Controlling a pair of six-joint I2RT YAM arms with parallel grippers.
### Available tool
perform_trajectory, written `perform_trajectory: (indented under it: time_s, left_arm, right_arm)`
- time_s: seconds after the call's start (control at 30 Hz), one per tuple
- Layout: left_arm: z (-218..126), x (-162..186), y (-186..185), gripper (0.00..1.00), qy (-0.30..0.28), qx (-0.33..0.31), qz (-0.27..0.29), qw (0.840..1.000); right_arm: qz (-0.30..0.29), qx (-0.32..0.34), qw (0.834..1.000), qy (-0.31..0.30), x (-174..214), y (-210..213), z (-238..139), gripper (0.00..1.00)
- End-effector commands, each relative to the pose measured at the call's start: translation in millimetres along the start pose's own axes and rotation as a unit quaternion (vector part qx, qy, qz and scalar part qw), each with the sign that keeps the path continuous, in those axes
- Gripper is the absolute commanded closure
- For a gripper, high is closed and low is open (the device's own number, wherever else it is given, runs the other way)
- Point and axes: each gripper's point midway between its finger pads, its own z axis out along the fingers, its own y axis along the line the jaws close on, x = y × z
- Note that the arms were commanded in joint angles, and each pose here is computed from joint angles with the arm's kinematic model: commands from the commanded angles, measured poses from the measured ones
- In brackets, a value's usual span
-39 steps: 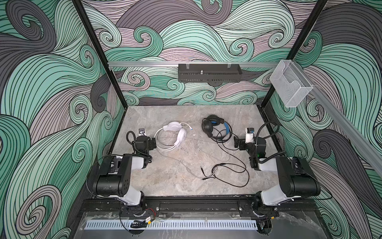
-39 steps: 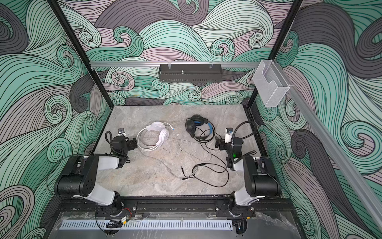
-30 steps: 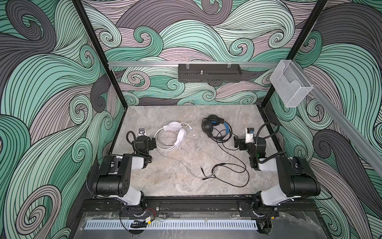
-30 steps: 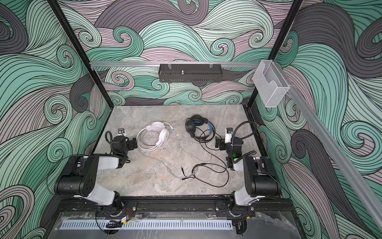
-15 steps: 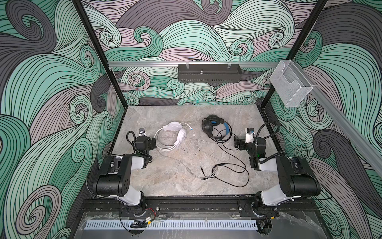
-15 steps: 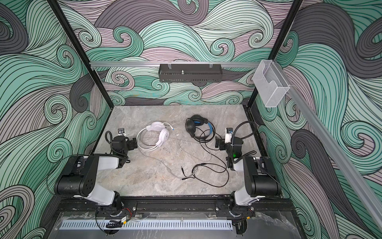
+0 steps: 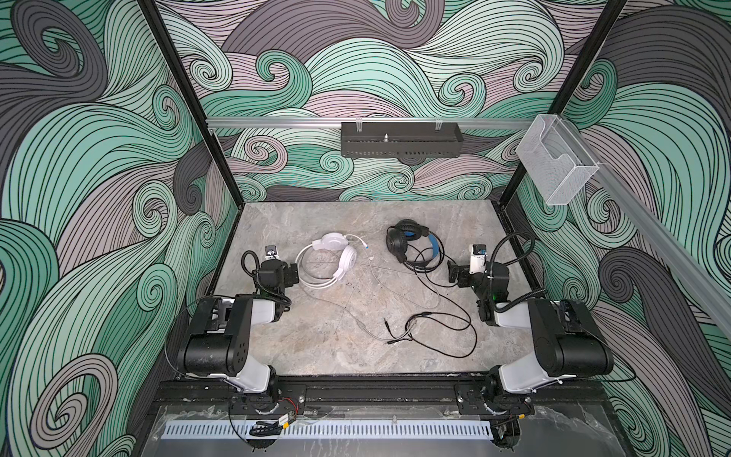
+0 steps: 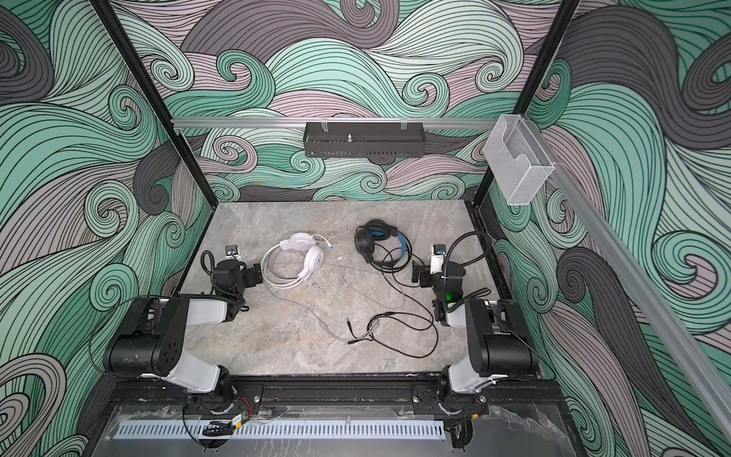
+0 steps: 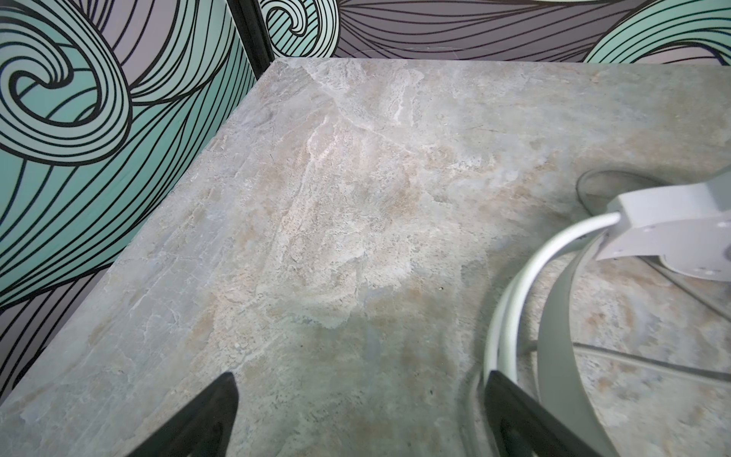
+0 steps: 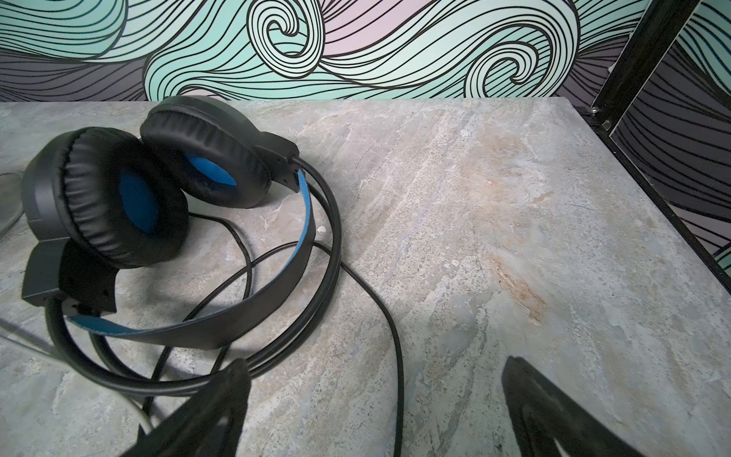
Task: Wrap the headphones
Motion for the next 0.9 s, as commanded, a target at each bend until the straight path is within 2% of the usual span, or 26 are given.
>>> perform_trajectory:
  time_s: [0.0,0.87]
  left_arm:
    - [0.7,-18.5,-0.3,0.01,-0.024,0.004,-0.013,1.0]
    - [1.3,-18.2,0.4,0.01,-0.023,0.003,-0.013,1.0]
  right_arm:
    - [-0.002,-0.004,1.0,-0.01,-7.2,0.6,0.6,0.0]
    - [-0.002,-0.003,1.0,-0.007,-6.3,0.2,1.6,0.01]
